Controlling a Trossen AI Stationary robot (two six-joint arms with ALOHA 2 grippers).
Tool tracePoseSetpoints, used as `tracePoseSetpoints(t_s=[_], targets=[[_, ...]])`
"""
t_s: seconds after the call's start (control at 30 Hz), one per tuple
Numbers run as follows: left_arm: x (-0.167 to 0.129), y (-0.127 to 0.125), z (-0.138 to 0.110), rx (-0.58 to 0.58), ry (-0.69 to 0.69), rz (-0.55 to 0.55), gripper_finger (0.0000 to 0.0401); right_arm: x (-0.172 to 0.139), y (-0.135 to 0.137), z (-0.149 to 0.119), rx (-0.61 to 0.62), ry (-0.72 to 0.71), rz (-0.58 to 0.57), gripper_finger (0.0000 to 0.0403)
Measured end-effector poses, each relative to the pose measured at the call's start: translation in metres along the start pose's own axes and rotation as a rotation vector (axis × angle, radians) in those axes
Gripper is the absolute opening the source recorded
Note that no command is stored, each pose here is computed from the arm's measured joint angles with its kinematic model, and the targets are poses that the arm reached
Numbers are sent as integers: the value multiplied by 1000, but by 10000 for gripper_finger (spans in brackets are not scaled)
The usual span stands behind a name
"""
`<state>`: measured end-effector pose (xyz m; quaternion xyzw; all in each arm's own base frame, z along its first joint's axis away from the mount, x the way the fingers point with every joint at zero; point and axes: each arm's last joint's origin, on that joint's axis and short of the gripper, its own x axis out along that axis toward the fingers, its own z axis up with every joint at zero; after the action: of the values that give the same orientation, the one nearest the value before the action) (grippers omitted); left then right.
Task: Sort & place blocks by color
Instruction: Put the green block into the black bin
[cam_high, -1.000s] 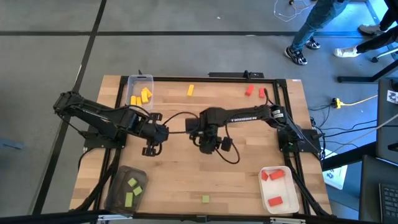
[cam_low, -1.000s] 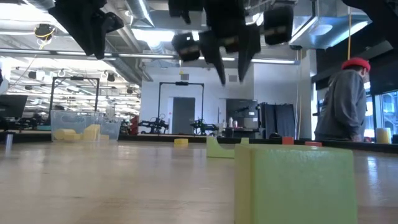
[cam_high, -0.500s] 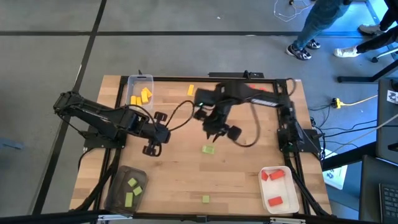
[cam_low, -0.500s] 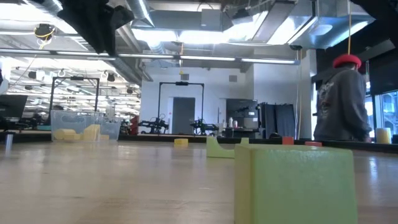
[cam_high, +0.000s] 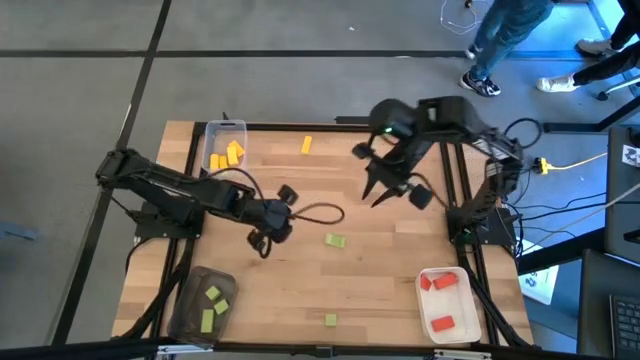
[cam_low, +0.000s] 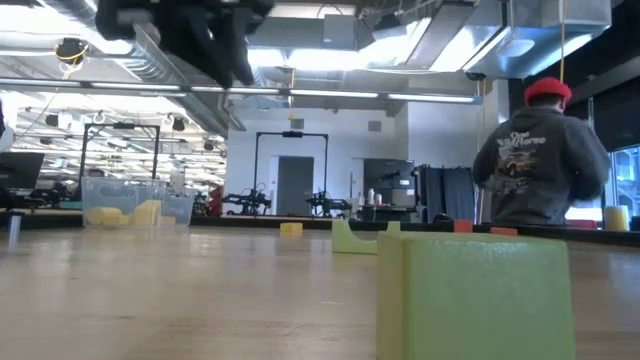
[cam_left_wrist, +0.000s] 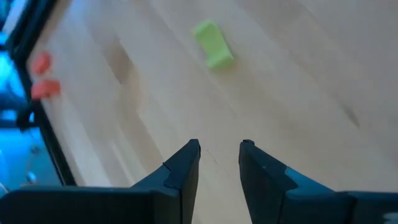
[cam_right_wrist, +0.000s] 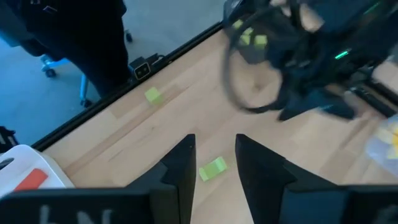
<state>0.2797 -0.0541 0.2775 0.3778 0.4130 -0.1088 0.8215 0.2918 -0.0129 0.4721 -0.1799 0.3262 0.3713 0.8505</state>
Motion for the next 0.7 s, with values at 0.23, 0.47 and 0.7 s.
tracePoseSetpoints(t_s=[0.23, 0.47, 0.7], targets=[[56, 7, 4, 278, -27, -32, 104, -24, 14, 0, -19, -38, -46, 114], [105, 12, 4, 432, -140, -48, 104, -31, 18, 0, -1, -64, -45, 114], [132, 11, -2, 497, -184, -91, 104, -32, 18, -1, 35, -67, -47, 114]])
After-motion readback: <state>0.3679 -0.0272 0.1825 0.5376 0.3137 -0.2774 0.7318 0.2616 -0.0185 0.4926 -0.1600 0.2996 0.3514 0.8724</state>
